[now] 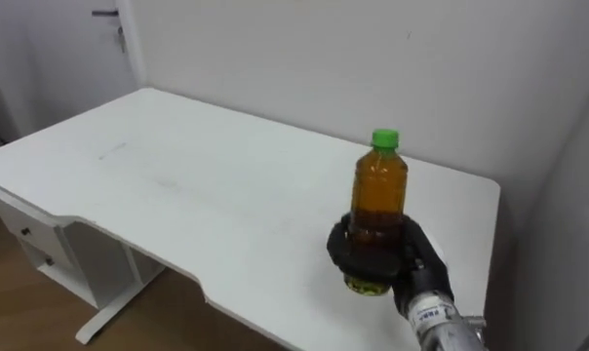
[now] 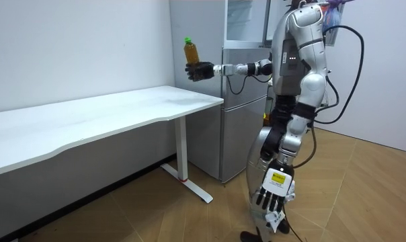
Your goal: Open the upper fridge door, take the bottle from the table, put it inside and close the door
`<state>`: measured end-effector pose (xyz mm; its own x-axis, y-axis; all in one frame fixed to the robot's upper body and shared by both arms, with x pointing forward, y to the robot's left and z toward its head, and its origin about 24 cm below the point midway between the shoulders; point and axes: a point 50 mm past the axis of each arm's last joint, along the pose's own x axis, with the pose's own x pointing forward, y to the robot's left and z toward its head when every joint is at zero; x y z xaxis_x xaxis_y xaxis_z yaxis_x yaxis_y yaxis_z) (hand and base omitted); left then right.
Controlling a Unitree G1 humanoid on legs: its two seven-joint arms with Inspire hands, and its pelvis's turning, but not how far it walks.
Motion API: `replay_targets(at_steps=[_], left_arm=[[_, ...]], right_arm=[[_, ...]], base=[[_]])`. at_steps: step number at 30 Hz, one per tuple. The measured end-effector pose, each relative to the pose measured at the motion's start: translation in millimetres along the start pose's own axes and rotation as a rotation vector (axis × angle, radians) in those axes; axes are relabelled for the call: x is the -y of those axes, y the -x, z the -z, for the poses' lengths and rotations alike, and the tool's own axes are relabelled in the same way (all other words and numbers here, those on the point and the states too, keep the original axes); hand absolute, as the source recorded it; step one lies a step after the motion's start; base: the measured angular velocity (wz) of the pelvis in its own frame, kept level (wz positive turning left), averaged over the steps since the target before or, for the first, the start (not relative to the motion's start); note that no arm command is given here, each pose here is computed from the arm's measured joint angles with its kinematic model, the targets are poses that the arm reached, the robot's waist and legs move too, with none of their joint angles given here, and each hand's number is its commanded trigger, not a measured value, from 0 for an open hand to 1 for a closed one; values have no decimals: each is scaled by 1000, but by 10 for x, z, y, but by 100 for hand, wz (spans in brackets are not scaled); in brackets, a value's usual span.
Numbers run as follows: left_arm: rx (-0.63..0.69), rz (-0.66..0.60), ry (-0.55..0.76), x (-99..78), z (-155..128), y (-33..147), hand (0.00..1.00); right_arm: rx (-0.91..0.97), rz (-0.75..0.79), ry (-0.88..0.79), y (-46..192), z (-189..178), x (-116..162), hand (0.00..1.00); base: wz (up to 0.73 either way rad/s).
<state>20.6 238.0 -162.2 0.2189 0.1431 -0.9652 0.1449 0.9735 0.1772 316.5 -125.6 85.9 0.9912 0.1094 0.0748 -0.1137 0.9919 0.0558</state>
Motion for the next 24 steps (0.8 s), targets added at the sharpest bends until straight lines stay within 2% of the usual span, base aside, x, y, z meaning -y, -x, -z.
replay_targets(at_steps=[10, 15, 24], left_arm=[[-39, -8, 65, -38, 180, 42, 0], [-51, -8, 86, -30, 249, 54, 0], [-44, -40, 135, -96, 287, 64, 0]], right_arm=[[105, -132, 90, 203, -255, 61, 100], [260, -162, 86, 251, -624, 74, 100], [452, -26, 135, 377, -1094, 399, 100]], base=[[-13], [-4], [-8]])
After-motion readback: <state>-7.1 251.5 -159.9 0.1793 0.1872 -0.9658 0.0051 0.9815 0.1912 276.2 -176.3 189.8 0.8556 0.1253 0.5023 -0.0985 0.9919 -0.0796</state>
